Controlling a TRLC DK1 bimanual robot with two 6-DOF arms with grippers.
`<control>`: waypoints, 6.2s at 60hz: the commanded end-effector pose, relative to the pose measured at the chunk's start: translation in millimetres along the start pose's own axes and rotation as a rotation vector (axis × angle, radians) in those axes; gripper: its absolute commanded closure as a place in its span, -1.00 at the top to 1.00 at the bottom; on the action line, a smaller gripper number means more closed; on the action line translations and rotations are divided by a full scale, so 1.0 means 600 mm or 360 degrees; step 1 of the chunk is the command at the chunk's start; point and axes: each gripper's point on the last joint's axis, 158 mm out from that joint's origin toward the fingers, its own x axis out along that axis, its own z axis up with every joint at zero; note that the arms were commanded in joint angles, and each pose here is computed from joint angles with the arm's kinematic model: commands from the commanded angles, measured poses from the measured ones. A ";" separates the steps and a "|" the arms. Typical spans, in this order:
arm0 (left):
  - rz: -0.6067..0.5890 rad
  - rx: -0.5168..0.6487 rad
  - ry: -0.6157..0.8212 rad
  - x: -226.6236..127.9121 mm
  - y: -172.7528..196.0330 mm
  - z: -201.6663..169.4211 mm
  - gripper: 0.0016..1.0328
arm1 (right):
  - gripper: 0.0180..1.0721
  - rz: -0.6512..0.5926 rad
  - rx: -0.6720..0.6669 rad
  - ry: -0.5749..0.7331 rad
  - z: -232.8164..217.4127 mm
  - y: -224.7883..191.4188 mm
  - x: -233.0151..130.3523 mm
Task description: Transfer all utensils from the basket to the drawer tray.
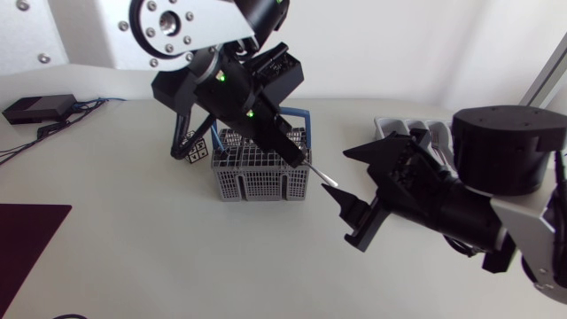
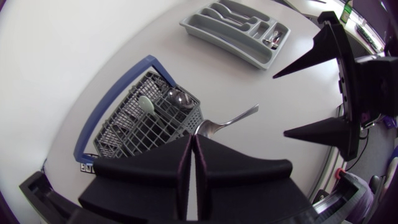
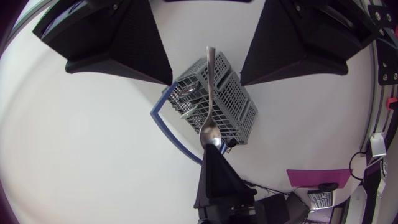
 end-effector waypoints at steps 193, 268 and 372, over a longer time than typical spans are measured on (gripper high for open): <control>0.0552 0.0223 -0.0219 0.075 0.223 -0.177 0.48 | 0.33 0.0158 -0.0166 0.0778 -0.521 -0.289 -0.136; 0.0702 0.0230 -0.0335 0.073 0.233 -0.118 -0.94 | 0.52 0.0078 -0.0209 0.0516 -0.329 -0.179 -0.110; -0.0305 -0.0502 -0.0465 -0.036 0.046 -0.016 -0.94 | 0.28 0.0436 0.0477 0.0106 0.067 0.024 0.056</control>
